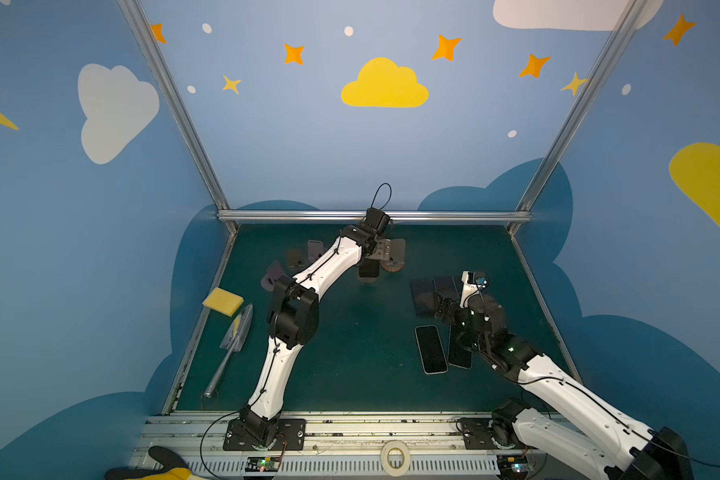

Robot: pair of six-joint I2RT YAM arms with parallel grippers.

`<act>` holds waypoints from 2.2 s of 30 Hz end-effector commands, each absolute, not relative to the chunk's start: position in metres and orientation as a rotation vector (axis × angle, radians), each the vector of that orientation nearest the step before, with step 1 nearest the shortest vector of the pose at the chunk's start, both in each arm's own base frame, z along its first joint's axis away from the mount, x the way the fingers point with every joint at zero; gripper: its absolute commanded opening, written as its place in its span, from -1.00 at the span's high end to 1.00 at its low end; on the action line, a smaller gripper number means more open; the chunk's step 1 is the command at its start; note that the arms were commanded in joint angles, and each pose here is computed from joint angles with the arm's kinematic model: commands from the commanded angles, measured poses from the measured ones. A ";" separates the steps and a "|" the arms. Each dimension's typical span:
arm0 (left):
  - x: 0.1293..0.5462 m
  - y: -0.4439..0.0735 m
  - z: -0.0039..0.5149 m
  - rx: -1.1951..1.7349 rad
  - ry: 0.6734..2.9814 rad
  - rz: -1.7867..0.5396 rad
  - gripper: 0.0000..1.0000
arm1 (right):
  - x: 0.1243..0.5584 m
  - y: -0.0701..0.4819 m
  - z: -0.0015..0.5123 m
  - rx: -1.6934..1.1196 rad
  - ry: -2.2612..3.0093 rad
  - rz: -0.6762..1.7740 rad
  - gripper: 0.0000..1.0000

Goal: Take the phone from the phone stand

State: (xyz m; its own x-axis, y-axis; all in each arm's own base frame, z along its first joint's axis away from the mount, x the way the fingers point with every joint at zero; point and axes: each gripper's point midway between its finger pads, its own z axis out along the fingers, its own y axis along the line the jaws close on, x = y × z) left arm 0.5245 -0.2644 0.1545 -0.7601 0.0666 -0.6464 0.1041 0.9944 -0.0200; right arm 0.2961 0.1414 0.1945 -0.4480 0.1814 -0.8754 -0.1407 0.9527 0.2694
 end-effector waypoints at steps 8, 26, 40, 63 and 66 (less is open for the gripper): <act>0.540 -0.268 0.158 0.098 2.377 -0.088 -0.75 | 0.305 0.157 0.188 0.056 2.008 0.457 -0.70; 0.540 -0.261 0.147 0.019 2.342 -0.072 -0.62 | 0.303 0.162 0.188 0.065 2.042 0.514 -0.71; 0.536 -0.259 0.173 0.019 2.276 -0.098 -0.47 | 0.303 0.162 0.186 0.066 2.053 0.516 -0.71; 0.478 -0.268 0.270 0.069 2.131 -0.310 -0.44 | 0.297 0.193 0.167 -0.034 2.194 0.632 -0.71; 0.460 -0.272 0.269 0.101 2.162 -0.345 -0.43 | 0.284 0.205 0.184 -0.125 2.086 0.751 -0.68</act>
State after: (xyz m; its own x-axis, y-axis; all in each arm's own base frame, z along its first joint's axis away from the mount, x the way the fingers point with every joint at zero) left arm 0.4712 -0.2661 0.2513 -0.5912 -0.0407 -0.8055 0.1627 0.9722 -0.1685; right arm 0.2935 0.1965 0.1676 -0.6450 0.1712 -0.7448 -0.2669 0.8628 0.4295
